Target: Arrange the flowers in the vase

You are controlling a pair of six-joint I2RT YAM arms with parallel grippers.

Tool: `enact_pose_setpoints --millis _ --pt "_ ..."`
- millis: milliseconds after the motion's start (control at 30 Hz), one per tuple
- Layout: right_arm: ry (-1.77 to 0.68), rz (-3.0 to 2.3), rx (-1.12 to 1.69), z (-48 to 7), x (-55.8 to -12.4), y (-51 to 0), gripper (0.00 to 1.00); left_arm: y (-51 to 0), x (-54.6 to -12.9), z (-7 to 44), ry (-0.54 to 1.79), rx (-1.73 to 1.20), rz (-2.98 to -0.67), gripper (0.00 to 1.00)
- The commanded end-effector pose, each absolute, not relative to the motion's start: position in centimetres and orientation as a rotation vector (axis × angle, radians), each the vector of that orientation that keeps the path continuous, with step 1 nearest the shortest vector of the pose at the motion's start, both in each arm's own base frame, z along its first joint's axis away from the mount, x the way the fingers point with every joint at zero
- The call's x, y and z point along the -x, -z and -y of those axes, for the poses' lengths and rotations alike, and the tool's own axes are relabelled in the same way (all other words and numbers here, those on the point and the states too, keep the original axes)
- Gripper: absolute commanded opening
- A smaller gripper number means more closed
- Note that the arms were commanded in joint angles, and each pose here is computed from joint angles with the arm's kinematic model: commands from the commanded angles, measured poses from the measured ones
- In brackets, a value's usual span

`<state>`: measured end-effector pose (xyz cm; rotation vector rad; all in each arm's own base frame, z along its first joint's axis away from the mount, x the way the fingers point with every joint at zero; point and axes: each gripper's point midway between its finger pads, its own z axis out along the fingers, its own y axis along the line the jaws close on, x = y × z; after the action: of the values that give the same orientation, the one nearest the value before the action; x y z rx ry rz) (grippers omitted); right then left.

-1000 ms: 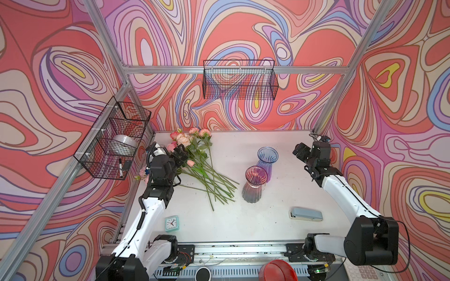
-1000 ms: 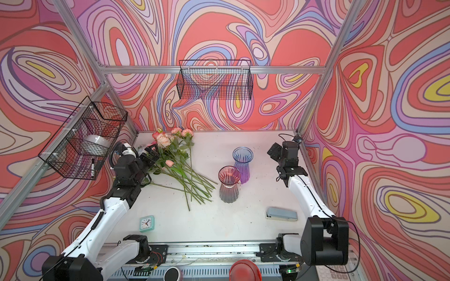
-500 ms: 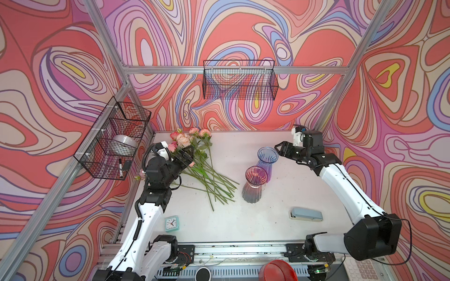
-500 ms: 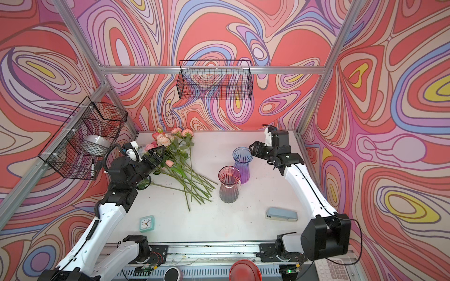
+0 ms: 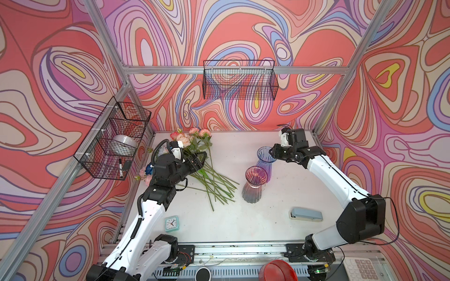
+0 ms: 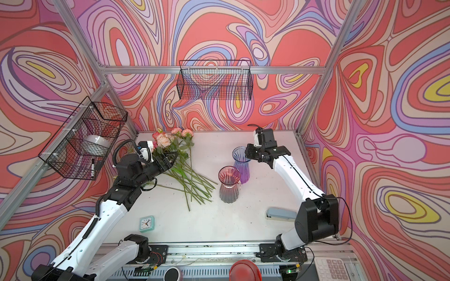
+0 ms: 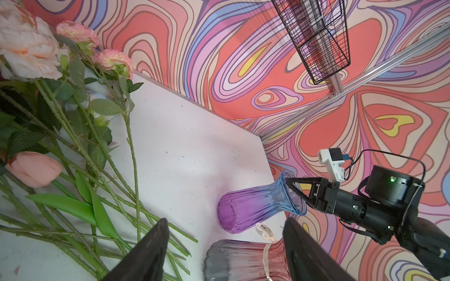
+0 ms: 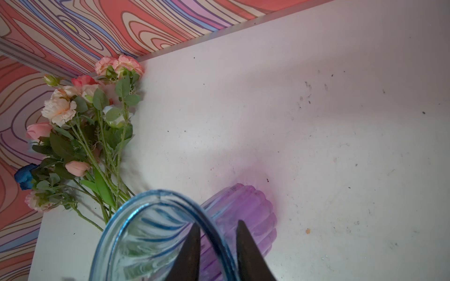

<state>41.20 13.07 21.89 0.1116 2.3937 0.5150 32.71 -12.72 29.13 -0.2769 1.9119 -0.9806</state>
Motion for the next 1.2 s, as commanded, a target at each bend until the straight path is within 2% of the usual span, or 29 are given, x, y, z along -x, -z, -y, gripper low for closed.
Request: enact_pose_setpoints --millis 0,133,367,567,867,900,1100,1167 --pt "-0.447 -2.386 -0.122 -12.6 -41.9 -22.2 0.13 -30.2 -32.2 13.3 0.989 0.227 -1.912 0.77" --pt "-0.386 -2.37 -0.147 -11.9 -42.9 -22.5 0.0 -30.3 -32.0 13.6 0.989 0.209 -1.925 0.78" --pt "-0.308 -2.337 -0.207 -10.3 -46.3 -23.3 0.0 -29.8 -31.4 13.8 0.991 0.201 -1.952 0.78" --pt "-0.266 -2.365 -0.351 -6.1 -50.0 -22.1 0.0 -29.7 -30.4 13.5 0.971 0.186 -1.978 0.78" --pt "-0.191 -2.404 -0.566 0.6 -49.9 -20.3 0.0 -30.2 -29.1 13.4 0.968 0.167 -1.995 0.79" --pt "-0.19 -2.411 -0.57 0.8 -49.9 -20.0 0.02 -30.3 -29.2 13.4 0.966 0.167 -1.993 0.8" --pt "-0.235 -2.393 -0.572 0.3 -50.0 -20.5 0.41 -29.1 -29.1 13.2 0.957 0.208 -2.048 0.82" --pt "-0.247 -2.374 -0.567 0.3 -50.0 -21.2 0.51 -28.9 -29.1 13.2 0.954 0.221 -2.057 0.82"
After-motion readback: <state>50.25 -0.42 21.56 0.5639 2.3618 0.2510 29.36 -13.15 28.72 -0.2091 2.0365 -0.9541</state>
